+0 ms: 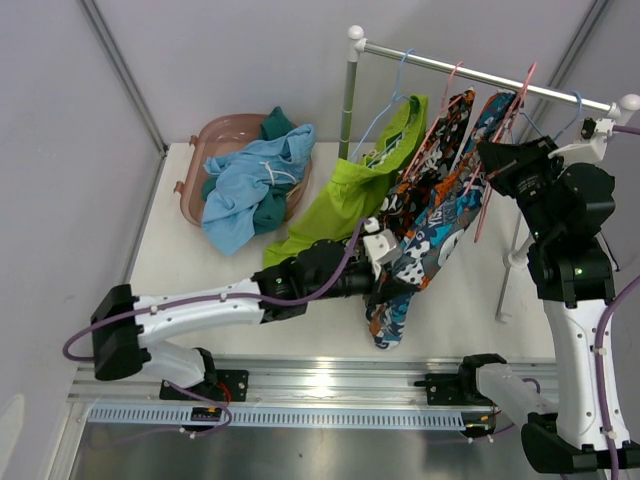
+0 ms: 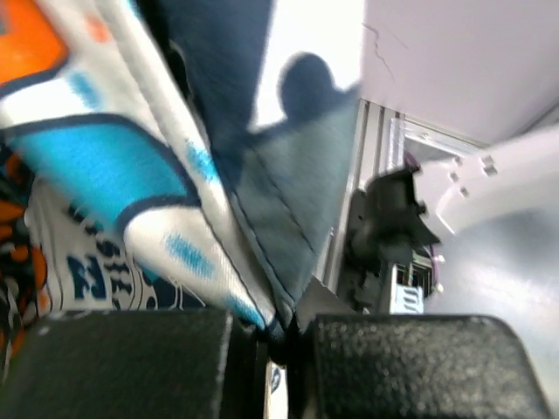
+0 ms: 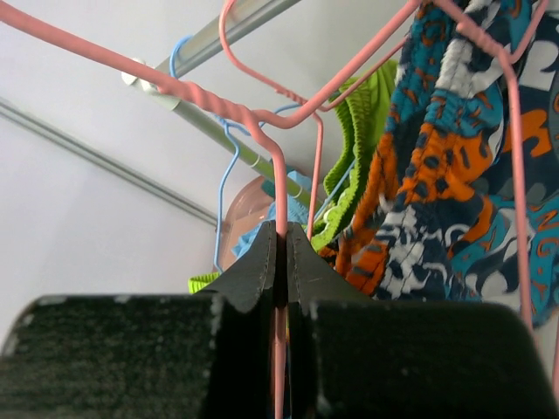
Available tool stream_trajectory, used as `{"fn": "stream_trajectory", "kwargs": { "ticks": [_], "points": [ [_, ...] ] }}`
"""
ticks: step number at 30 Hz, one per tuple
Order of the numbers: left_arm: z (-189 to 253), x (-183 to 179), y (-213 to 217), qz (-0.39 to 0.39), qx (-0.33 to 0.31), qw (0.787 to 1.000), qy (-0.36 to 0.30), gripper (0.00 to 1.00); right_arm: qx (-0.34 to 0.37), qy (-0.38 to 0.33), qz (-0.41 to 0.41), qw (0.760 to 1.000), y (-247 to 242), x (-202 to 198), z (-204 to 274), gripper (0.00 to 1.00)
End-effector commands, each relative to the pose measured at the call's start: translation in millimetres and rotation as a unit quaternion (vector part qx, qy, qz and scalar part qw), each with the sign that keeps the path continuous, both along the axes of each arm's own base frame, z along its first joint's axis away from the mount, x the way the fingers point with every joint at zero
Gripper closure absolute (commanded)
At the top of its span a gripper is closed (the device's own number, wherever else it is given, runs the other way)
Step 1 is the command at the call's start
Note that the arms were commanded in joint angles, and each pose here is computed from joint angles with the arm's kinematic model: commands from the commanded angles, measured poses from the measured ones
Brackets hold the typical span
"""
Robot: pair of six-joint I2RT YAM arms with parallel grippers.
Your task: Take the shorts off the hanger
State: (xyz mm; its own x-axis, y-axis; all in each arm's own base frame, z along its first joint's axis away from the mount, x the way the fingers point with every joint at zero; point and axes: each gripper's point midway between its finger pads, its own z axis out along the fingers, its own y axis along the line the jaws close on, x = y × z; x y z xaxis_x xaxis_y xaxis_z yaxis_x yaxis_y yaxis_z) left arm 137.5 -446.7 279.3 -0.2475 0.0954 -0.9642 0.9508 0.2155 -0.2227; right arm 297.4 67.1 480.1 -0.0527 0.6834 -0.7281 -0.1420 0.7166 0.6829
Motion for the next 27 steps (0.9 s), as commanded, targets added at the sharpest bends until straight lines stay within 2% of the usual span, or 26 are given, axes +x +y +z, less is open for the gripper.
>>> {"fn": "stream_trajectory", "kwargs": {
  "ticks": [1, 9, 10, 17, 22, 23, 24, 26, 27],
  "points": [
    [11.0, -18.4, 19.7, 0.012, -0.015, 1.000, -0.018, 1.00, 0.005, -0.064, -0.016, 0.998, -11.2, -7.7, 43.6, 1.00],
    [-40.1, -57.7, 47.5, 0.008, 0.014, 1.000, 0.019, 1.00, 0.005, -0.066, -0.032, 0.997, -23.3, 2.1, 56.2, 1.00],
    [-56.7, -61.7, 53.0, 0.007, 0.023, 0.999, 0.030, 1.00, 0.003, -0.061, -0.033, 0.998, -24.4, 6.3, 55.0, 1.00],
    [-92.5, -86.9, 62.5, -0.007, 0.048, 0.998, 0.051, 1.00, -0.002, -0.061, -0.049, 0.997, -34.1, 14.1, 62.1, 1.00],
    [-98.5, -109.4, 60.3, -0.018, 0.080, 0.996, 0.022, 1.00, -0.001, -0.051, -0.062, 0.997, -39.4, 21.6, 55.4, 1.00],
    [-85.0, -127.3, 55.3, -0.031, 0.090, 0.995, 0.007, 1.00, -0.002, -0.050, -0.064, 0.997, -40.3, 21.7, 54.1, 1.00],
    [-79.7, -121.8, 54.7, -0.004, 0.097, 0.995, -0.019, 1.00, -0.002, -0.050, -0.070, 0.996, -42.3, 22.6, 54.0, 1.00],
    [-42.7, -132.5, 40.8, -0.001, 0.084, 0.996, -0.037, 1.00, -0.003, -0.047, -0.072, 0.996, -43.2, 25.1, 48.7, 1.00],
    [-48.2, -131.2, 45.7, 0.005, 0.117, 0.991, -0.061, 1.00, -0.002, -0.048, -0.073, 0.996, -43.7, 26.6, 48.6, 1.00]
  ]
}}
